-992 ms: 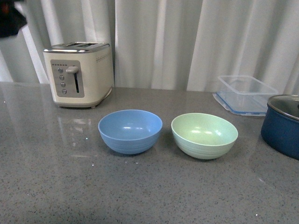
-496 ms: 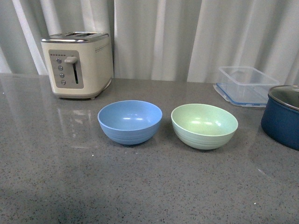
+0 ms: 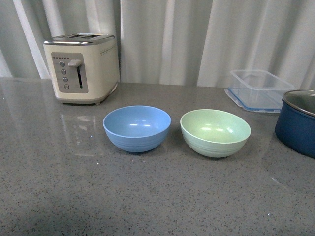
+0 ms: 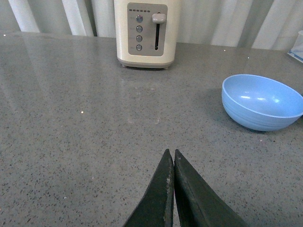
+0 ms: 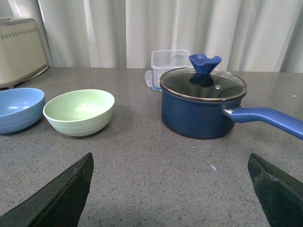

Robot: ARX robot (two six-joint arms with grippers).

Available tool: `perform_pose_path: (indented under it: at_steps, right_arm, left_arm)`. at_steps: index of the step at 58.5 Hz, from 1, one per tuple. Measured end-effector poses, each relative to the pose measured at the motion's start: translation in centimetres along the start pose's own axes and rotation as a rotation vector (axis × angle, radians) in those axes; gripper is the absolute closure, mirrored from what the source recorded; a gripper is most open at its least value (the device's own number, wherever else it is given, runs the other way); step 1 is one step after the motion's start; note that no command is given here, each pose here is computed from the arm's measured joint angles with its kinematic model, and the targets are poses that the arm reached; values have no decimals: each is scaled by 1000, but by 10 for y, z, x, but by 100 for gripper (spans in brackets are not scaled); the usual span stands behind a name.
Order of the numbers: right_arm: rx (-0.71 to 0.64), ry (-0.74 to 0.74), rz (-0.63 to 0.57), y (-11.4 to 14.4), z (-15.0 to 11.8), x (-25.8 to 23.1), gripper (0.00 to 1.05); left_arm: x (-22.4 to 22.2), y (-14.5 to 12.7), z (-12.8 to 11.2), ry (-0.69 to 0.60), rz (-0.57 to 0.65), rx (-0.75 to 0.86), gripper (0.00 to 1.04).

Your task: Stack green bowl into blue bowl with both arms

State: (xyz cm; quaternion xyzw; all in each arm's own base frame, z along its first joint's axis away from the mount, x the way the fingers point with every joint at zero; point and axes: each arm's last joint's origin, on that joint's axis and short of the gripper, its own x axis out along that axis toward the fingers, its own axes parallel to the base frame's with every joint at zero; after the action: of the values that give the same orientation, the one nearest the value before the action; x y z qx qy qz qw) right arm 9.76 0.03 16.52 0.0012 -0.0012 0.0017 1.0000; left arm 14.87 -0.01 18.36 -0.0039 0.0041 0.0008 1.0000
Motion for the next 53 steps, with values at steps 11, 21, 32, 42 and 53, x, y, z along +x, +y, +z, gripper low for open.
perform_pose_path:
  at_steps: [11, 21, 32, 42, 53]
  right_arm:
    - [0, 0, 0, 0, 0, 0, 10]
    - [0, 0, 0, 0, 0, 0, 10]
    - [0, 0, 0, 0, 0, 0, 10]
    - [0, 0, 0, 0, 0, 0, 10]
    - [0, 0, 0, 0, 0, 0, 10]
  left_arm:
    - [-10, 0, -6, -1, 0, 0, 101]
    - [-17, 0, -9, 0, 0, 0, 101]
    - [-23, 0, -10, -37, -1, 1, 101]
    - [-28, 0, -10, -28, -1, 0, 101]
    - [-34, 0, -10, -31, -1, 0, 101]
